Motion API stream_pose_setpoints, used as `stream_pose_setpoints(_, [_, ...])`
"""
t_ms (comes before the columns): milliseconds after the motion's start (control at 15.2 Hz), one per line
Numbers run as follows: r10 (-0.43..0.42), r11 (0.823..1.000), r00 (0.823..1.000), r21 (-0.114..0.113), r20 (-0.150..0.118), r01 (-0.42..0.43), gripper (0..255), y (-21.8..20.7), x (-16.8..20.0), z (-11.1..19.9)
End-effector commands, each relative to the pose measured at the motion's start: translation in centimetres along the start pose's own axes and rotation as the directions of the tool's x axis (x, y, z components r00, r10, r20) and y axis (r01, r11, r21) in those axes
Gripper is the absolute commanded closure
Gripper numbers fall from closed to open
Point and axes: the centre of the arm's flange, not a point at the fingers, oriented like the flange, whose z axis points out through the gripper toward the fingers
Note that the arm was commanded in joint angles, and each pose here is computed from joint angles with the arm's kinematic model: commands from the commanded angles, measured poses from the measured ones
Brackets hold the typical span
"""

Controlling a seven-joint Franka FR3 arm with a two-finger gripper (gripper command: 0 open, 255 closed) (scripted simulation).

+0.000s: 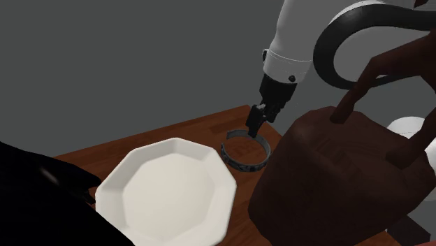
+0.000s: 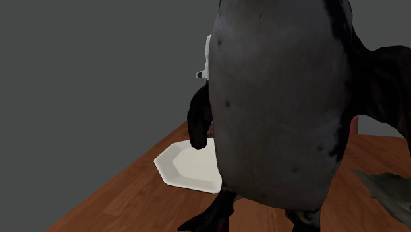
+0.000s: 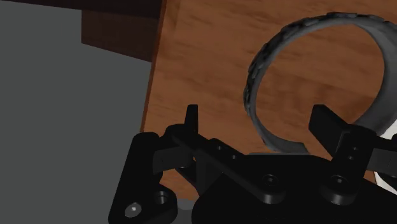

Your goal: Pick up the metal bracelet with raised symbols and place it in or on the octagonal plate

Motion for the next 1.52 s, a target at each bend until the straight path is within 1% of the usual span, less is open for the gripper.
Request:
stream_pose_setpoints(0, [0.000, 1.000, 1.000, 0.000, -0.001, 0.000, 0, -0.3, -0.1, 1.1])
stream_pose_setpoints(330, [0.000, 1.000, 1.000, 0.000, -0.001, 0.000, 0, -0.3, -0.1, 4.1])
stream_pose_setpoints(858, [0.000, 1.000, 1.000, 0.000, -0.001, 0.000, 0, -0.3, -0.1, 4.1])
stream_pose_setpoints(924, [-0.011, 1.000, 1.000, 0.005, 0.002, 0.011, 255, -0.2, 0.5, 4.8])
stream_pose_setpoints(990, [-0.013, 1.000, 1.000, 0.006, 0.003, 0.013, 255, 0.1, 0.8, 4.8])
stream_pose_setpoints(1056, [-0.006, 1.000, 1.000, 0.004, 0.002, 0.006, 255, 0.1, -0.3, 4.8])
stream_pose_setpoints(1122, [-0.006, 1.000, 1.000, 0.003, -0.002, 0.006, 255, -0.5, -0.7, 4.9])
stream_pose_setpoints(1188, [-0.002, 1.000, 1.000, 0.001, -0.004, 0.002, 255, -0.8, 0.1, 4.0])
stream_pose_setpoints(1320, [-0.001, 1.000, 1.000, 0.001, 0.006, 0.001, 255, 0.9, 1.4, 3.5])
stream_pose_setpoints(1452, [-0.005, 1.000, 1.000, 0.002, 0.008, 0.005, 255, 1.1, 0.2, 4.9])
